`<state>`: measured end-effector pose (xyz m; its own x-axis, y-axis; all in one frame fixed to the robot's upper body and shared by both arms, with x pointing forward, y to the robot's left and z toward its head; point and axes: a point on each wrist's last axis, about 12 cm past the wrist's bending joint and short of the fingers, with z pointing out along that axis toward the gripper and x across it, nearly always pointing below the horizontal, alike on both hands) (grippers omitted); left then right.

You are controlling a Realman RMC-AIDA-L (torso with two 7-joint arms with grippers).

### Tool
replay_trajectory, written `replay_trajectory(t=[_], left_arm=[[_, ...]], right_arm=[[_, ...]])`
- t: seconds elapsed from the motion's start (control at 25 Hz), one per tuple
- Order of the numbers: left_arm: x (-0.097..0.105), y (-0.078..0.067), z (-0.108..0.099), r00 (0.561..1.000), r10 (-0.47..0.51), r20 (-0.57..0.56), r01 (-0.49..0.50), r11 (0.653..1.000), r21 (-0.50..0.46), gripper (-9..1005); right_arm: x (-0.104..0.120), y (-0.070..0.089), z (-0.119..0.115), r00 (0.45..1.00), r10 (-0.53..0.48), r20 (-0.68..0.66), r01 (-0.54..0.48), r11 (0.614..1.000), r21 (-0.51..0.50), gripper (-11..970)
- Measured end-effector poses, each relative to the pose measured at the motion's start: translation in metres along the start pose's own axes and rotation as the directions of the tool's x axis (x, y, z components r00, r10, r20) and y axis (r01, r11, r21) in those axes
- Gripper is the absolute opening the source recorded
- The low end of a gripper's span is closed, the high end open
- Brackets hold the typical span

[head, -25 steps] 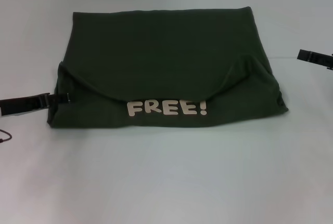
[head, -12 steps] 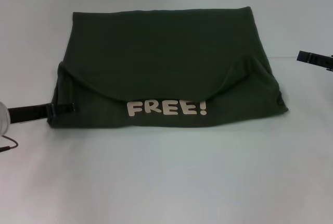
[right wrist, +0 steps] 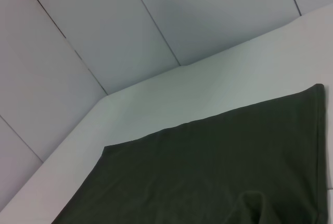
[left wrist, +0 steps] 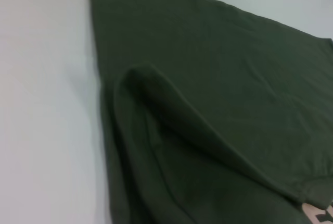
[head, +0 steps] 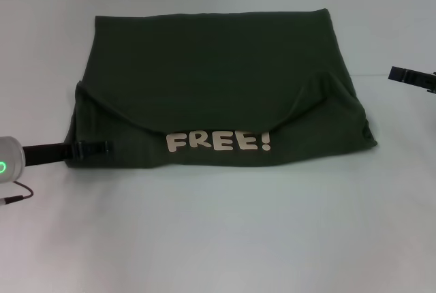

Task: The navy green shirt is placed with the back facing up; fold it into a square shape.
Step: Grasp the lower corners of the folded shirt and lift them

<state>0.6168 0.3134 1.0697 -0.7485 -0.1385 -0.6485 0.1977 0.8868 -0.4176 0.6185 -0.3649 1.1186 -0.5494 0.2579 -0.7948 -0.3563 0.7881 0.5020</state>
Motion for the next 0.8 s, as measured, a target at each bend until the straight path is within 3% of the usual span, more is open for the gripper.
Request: replay_trajectory(t=[0.64,0.8], left_arm=[[-0.0008,0.0003,-0.0002,1.0,0.012,-0.017,-0.012,1.0,-0.006,919],[0.0002,0.0014,-0.0008,1.0,0.009,-0.019,-0.009,1.0,-0.01,798]], right_arm=[[0.0,-0.0009,-0.0006,1.0,0.0,0.001,0.0,1.0,0.005,723],[0.0003,-0.0009,-0.0006,1.0,0.001,0.0,-0.001,1.0,0.005,724]])
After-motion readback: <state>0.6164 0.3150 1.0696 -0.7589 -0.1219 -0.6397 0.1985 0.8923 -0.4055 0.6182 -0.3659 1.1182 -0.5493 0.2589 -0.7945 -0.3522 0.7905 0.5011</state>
